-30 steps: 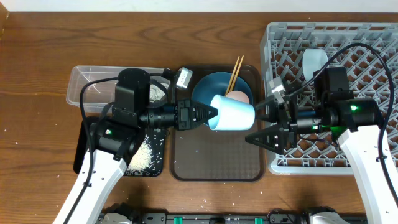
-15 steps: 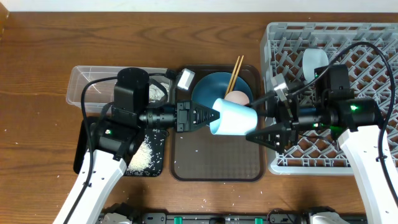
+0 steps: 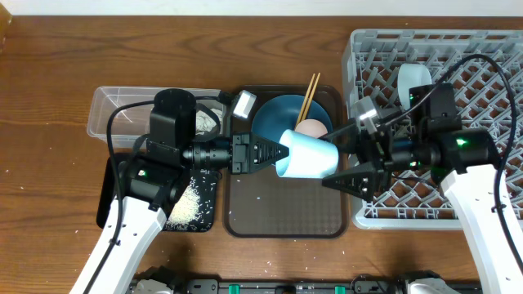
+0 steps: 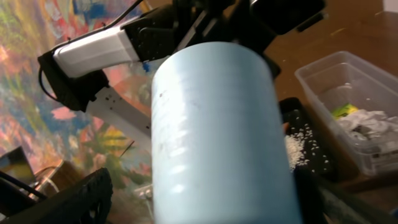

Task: Sort waste into correct bins and load items into the dishwasher rack
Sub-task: 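Close the right gripper on the cup's base beside the left gripper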

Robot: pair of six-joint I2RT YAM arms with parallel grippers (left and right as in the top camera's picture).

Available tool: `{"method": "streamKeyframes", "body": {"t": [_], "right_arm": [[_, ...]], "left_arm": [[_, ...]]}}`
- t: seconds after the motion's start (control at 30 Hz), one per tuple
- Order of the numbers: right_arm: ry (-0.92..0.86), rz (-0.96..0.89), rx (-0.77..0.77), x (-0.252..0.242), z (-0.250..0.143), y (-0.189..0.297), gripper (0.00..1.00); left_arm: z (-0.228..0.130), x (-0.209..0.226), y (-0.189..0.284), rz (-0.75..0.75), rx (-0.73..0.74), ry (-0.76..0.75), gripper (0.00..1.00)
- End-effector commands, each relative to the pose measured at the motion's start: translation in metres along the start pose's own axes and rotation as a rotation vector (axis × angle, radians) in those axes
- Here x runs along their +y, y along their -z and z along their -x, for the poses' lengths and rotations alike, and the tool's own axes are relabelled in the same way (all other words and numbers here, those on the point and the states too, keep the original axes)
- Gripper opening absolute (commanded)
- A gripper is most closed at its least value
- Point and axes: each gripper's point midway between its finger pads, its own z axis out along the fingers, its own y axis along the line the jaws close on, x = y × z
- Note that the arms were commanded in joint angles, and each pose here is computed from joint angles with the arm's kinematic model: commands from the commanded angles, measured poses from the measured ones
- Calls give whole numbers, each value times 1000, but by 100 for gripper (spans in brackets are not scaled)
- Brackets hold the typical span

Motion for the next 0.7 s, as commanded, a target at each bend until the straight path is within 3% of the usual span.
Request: {"method": "streamKeyframes", "body": {"t": [0.0,0.3,0.67], "right_arm": [[22,32,-4,7,1,-4,89],[23,32,-4,7,1,-4,72],[16,32,-3,8,0,-4,66]], "left_arm": [[3,-11,3,-22,-1,-20,6],[3,-11,3,-22,-1,-20,6],[3,-11,3,-22,-1,-19,6]]}}
